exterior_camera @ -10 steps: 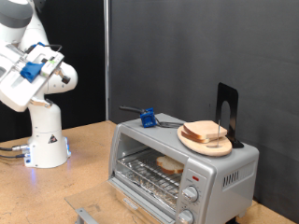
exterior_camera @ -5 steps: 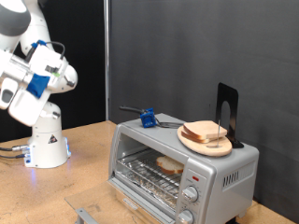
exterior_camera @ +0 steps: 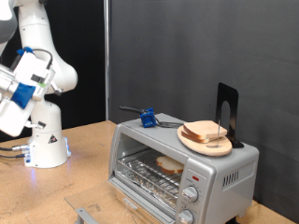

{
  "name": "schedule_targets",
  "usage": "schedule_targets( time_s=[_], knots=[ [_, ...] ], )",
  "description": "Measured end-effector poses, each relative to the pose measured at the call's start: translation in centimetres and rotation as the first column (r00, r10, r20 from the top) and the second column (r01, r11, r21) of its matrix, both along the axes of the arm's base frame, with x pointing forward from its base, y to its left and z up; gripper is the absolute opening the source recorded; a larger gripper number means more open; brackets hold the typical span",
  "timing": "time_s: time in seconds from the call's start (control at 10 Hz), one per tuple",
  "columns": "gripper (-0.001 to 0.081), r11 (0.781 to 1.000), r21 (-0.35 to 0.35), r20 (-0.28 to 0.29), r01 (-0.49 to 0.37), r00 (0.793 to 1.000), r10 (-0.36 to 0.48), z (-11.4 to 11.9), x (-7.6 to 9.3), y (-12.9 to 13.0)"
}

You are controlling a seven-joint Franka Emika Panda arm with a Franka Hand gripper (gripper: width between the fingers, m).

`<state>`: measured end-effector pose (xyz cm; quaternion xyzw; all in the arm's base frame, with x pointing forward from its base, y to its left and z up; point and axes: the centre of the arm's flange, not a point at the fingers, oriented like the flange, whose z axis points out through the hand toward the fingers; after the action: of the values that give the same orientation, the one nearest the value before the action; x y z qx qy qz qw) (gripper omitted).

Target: Make a piece of toast with the oven

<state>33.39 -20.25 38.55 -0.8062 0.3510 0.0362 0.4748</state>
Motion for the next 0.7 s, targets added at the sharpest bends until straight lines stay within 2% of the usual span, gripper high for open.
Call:
schedule_targets(
  time_s=[0.1,0.2,0.4,0.5,0.6,0.7],
  knots=[
    [0.0808,1.000,0.010,-0.003,-0.008,1.000,0.008,0.0,-0.1,0.2],
    [0.0808,0.999,0.044,-0.036,-0.017,0.999,0.019,0.1,-0.2,0.6],
    [0.0808,0.995,0.097,-0.155,0.020,0.988,-0.005,-0.4,0.1,0.9],
    [0.0808,0.994,0.102,-0.193,0.035,0.981,-0.015,-1.3,0.8,0.6],
    [0.0808,0.995,0.096,-0.210,0.034,0.978,-0.013,-2.5,1.6,0.2],
    [0.0808,0.998,0.061,-0.167,0.022,0.986,-0.011,-4.0,2.4,-0.6]
  ],
)
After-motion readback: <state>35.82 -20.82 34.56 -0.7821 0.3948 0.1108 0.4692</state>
